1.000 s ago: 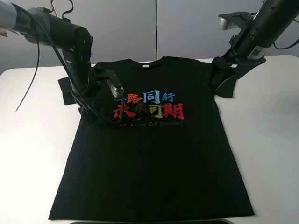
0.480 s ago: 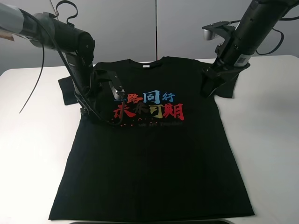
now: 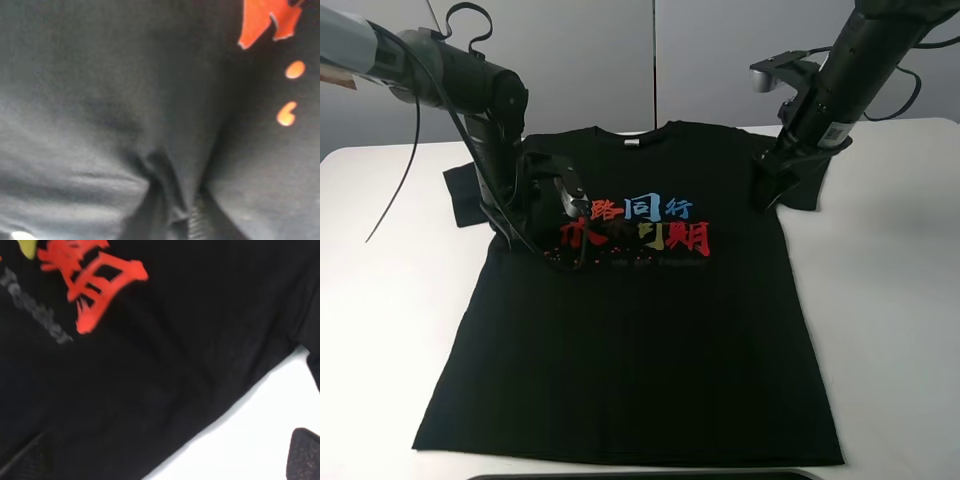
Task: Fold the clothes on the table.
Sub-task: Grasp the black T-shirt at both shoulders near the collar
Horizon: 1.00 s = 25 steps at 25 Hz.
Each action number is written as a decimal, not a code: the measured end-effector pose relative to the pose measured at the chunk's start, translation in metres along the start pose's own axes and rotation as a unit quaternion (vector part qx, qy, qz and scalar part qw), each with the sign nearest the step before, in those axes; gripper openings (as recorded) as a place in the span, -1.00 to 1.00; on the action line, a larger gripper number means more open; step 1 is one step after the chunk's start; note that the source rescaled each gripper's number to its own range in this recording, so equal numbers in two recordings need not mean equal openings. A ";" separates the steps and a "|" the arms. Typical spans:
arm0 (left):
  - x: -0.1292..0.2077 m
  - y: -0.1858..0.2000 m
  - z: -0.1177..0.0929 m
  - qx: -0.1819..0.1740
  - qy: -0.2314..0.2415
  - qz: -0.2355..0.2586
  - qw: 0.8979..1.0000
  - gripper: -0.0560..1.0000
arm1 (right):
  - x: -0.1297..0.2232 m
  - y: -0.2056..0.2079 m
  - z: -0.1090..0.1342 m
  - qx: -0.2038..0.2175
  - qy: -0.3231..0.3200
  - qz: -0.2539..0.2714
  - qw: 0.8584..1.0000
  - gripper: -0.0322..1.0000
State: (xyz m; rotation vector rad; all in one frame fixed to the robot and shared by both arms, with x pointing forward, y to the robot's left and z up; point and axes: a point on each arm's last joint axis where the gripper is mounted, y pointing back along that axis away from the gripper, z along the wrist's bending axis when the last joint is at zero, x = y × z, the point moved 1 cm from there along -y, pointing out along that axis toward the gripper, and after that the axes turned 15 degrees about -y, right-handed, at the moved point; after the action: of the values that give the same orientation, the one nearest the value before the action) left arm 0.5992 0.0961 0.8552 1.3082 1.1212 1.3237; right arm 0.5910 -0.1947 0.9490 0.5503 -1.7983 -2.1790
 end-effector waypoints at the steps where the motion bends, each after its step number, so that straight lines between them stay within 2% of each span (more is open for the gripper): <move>1: 0.000 0.000 0.000 -0.002 -0.001 0.001 1.000 -0.86 | 0.000 -0.001 0.000 0.001 0.000 -0.001 1.000 1.00; 7: 0.000 0.000 0.002 -0.008 -0.003 0.002 1.000 -0.89 | -0.004 -0.003 0.005 0.004 0.026 -0.010 1.000 1.00; 13: 0.000 0.000 0.002 -0.008 -0.003 0.002 1.000 -0.89 | -0.009 -0.010 0.029 0.009 0.093 -0.013 0.996 1.00; 18: 0.000 0.000 0.002 -0.008 -0.003 0.002 1.000 -0.89 | -0.010 -0.039 0.042 0.035 0.149 0.031 0.988 1.00; 22: 0.000 0.000 0.002 -0.008 -0.003 0.002 1.000 -0.89 | -0.007 -0.067 0.039 0.036 0.144 0.067 0.987 1.00; 25: 0.000 0.000 0.002 -0.008 -0.003 0.002 1.000 -0.89 | -0.007 -0.077 0.036 0.037 0.138 0.075 0.987 1.00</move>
State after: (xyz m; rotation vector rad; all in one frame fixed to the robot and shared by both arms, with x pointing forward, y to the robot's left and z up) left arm 0.6009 0.0964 0.8553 1.3013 1.1023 1.3282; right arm 0.5844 -0.1449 0.8800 0.6724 -1.7158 -1.8425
